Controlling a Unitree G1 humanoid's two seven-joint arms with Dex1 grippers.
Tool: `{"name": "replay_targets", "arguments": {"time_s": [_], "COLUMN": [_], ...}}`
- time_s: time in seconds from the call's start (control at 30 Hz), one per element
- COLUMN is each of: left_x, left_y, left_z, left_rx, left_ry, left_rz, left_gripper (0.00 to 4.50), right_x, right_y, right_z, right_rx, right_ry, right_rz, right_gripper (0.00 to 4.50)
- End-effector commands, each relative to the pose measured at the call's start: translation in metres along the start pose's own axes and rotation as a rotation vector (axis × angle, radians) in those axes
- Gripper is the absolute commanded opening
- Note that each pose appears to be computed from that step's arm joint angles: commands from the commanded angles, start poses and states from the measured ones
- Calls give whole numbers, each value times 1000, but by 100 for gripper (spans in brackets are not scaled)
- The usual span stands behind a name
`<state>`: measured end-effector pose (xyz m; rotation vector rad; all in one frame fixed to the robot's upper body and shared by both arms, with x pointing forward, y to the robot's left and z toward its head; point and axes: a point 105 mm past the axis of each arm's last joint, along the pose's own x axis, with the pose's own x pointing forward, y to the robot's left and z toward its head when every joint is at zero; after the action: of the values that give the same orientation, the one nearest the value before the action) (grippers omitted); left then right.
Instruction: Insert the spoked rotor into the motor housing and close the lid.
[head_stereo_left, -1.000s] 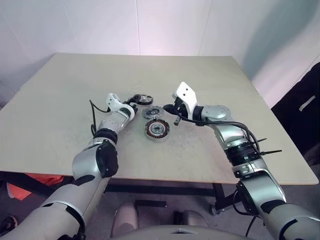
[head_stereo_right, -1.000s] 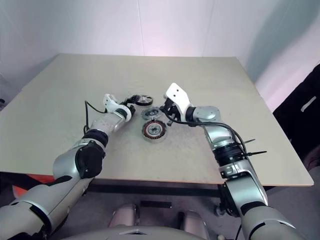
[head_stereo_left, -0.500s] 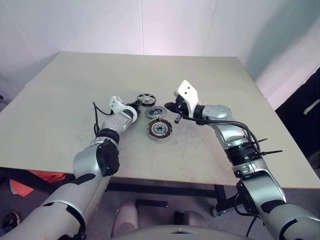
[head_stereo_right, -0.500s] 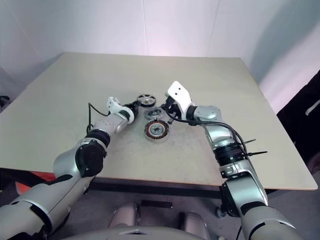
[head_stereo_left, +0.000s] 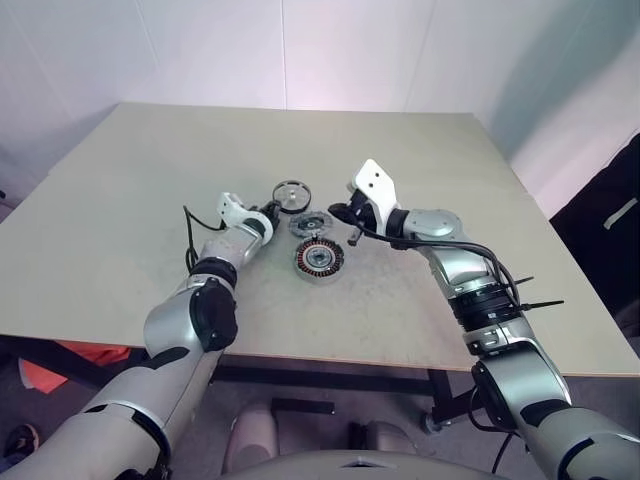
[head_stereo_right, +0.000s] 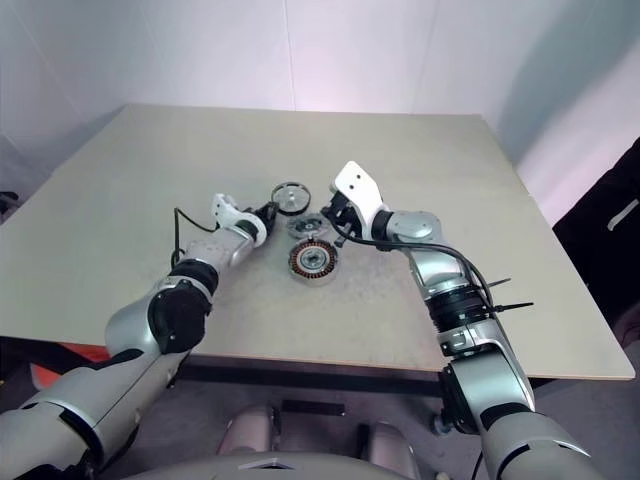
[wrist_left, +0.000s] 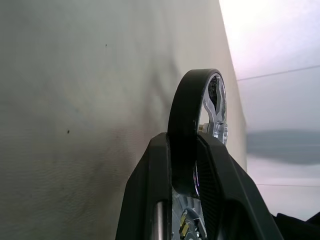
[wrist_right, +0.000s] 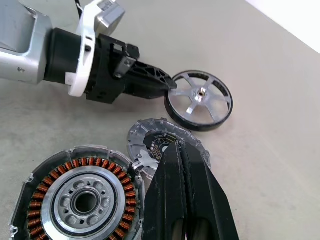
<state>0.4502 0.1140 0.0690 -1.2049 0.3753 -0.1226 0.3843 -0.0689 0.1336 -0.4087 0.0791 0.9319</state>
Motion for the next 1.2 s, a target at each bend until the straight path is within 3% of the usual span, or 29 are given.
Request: {"name": "replay_targets", "arguments": {"time_s": [0.03,0.17,0.33,0.43,0.57,0.8,1.2], "left_x": [-4,-11,-44,-75,-100,-112,-113], "left_y": [-25,-25,-14,-11,-18,-29,-3], "left_z": [30,38,5,-2,-15,-25,-53], "left_rx": [-79,-126,-18,-9,9,21,60], "left_ry": [-81,-53,297,401,505,543,612], "left_rz": [-153,-195,-228,-249,-274,-300,-144], "left_gripper": [36,36,36,36,36,36,36], "right_x": [-6,-13,-29,-39,-46,-45,-49], "right_y": [-12,-22,-51,-70,-73,-67,-70], "right_z": [17,11,-9,-30,-47,-55,-55], "right_rx": [-13,1,19,47,34,40,38], "right_ry": [-60,-43,19,96,154,170,167], "right_rz": [-52,-103,-287,-421,-464,-464,-482], "right_gripper": [0,0,0,0,0,0,0]}}
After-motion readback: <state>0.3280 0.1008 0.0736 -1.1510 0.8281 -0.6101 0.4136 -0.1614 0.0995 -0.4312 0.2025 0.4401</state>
